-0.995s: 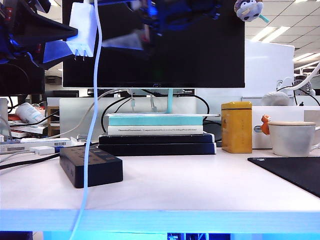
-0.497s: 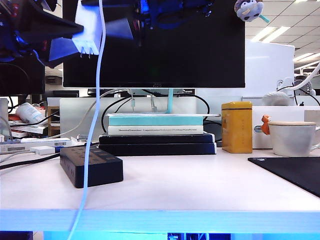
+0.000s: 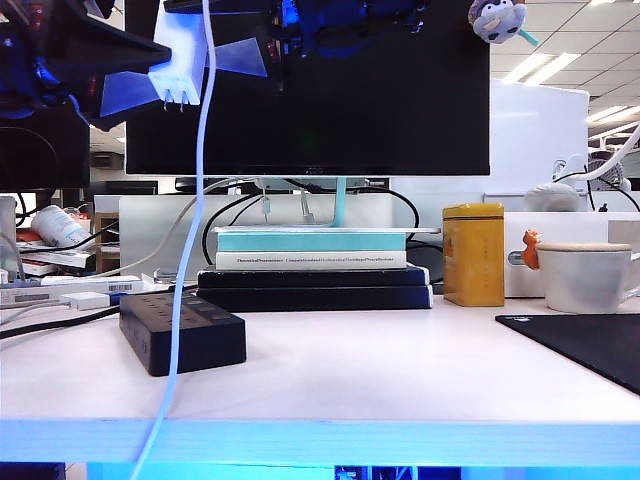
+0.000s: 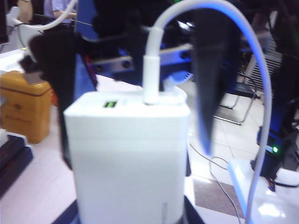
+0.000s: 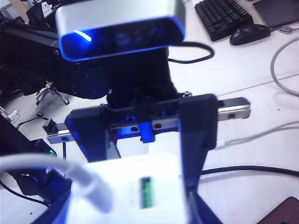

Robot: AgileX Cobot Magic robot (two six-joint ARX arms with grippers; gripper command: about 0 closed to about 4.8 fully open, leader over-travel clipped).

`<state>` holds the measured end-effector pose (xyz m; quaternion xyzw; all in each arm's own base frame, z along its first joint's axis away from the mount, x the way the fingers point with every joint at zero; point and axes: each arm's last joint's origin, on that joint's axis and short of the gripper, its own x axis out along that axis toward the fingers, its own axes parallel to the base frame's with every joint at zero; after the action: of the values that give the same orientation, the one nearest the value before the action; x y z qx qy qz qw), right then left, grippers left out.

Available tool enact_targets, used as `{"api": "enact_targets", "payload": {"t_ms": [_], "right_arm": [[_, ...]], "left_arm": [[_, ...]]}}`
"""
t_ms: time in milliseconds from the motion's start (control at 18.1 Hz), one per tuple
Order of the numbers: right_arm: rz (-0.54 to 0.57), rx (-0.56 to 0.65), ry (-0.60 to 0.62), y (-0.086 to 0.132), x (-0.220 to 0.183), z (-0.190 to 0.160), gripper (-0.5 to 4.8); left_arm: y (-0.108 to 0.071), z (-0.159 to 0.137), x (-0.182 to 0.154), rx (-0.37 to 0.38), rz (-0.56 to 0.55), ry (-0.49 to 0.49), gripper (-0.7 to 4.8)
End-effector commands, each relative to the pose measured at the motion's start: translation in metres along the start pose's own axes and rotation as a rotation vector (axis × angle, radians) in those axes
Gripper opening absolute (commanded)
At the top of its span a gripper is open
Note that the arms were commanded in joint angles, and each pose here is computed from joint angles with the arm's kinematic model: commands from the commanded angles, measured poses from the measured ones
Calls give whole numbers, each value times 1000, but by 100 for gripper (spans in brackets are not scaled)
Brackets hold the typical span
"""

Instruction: Plug the white charger into the left socket.

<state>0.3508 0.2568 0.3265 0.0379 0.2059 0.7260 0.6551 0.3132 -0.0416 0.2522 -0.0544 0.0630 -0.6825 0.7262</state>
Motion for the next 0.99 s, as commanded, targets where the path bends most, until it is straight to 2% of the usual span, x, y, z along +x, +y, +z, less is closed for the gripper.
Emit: {"api": "enact_targets", "payload": {"t_ms": [55,111,166,221,276,387,442,553,608,718,829,995], "right_arm": [[4,-58,-26,2,-1,7,317],[2,-66,-31,2,-1,8,310],[1,-69,-32,2,-1,8,277],[-1,-70,-33,2,-1,8,225],[0,-71,-33,2,-1,8,102],[4,-70,-33,2,-1,8,45],[4,-69,-32,2,-1,8,46],[4,-70,-33,2,-1,8,46],[3,-70,-33,2,-1,8,46],[-13,-72,-33,2,-1,8,46],[-70,-65,-32,0,-1,8,46],[-256,-42,-31,-5,-2,9,46]], "left_arm": [[0,7,0,16,16,-7,209],[0,7,0,12,15,-7,209],[0,7,1,10,14,-7,209],[0,7,2,7,9,-6,209],[-1,9,5,26,0,-9,209],[-1,11,8,42,25,-13,211],[-1,12,8,39,41,-17,235],[1,12,8,37,85,-22,368],[2,12,8,35,118,-25,411],[3,12,6,21,146,-30,439],[3,13,5,-2,155,-34,439],[6,13,0,-2,225,-43,439]]}}
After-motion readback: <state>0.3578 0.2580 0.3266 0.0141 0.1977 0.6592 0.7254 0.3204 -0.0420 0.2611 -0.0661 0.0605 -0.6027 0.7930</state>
